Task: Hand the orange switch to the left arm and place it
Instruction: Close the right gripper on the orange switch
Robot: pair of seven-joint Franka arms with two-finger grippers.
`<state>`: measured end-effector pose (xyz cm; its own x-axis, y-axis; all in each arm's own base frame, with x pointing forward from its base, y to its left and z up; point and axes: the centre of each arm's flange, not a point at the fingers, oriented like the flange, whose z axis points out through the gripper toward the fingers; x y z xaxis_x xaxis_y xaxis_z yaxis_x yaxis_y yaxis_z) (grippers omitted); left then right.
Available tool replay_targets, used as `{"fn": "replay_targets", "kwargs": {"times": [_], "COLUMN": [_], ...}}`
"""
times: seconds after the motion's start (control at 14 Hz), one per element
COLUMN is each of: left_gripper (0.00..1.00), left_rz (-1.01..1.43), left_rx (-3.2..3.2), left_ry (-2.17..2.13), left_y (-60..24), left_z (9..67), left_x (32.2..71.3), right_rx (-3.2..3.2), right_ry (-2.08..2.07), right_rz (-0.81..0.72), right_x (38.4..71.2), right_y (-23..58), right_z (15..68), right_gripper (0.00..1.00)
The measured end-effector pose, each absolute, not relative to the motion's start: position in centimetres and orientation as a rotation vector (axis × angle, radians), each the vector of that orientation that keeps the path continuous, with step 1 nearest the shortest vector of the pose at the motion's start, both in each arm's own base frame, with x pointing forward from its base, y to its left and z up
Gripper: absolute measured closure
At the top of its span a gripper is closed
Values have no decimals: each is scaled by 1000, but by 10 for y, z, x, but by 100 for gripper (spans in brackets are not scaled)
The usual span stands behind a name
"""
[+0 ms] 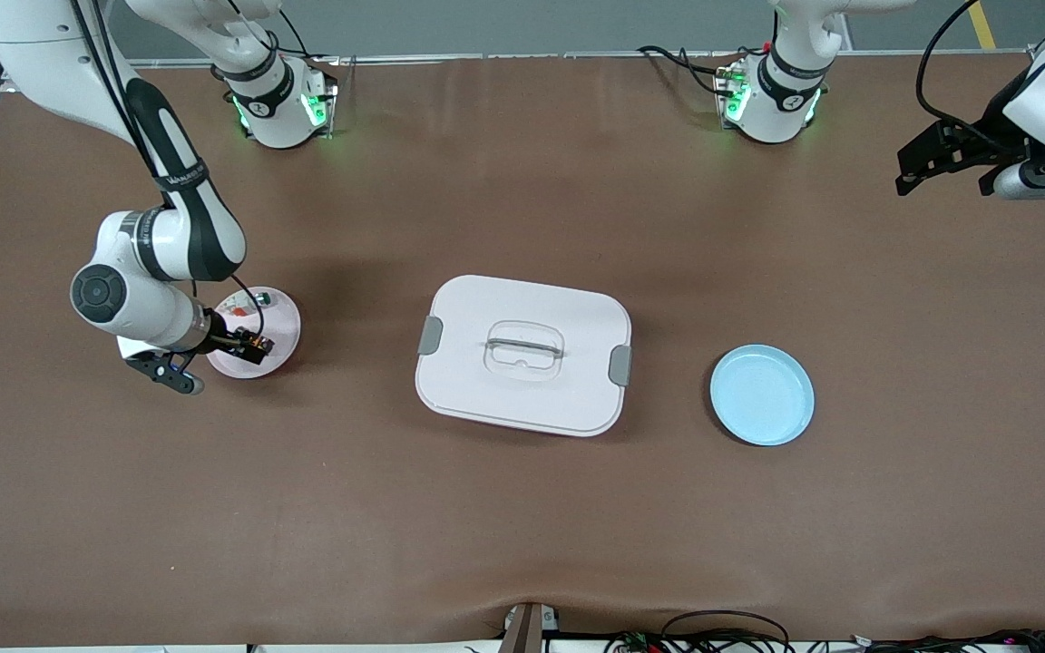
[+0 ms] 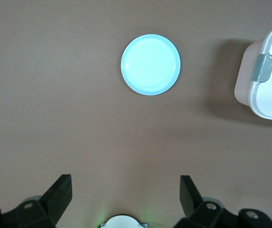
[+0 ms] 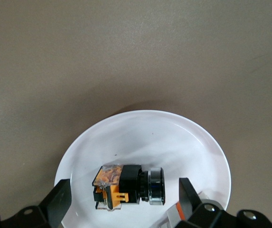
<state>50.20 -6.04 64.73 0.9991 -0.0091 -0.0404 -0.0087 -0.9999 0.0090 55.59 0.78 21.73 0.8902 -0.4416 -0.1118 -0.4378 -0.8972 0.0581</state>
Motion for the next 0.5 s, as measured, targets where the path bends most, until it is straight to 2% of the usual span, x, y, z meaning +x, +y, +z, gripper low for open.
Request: {"fn": "replay_targets", "kwargs": {"times": [0.5], "left_gripper": [0], "left_rz": [-61], "left_rx": [3132], "left_ry": [-12], "left_y": [-60], "left_z": [648], "left_x": [502], "right_rx": [3022], "right_ry": [-676], "right_rz": [-217], "right_x": [548], "right_y": [17], "right_z": [202], "right_gripper": [0]}}
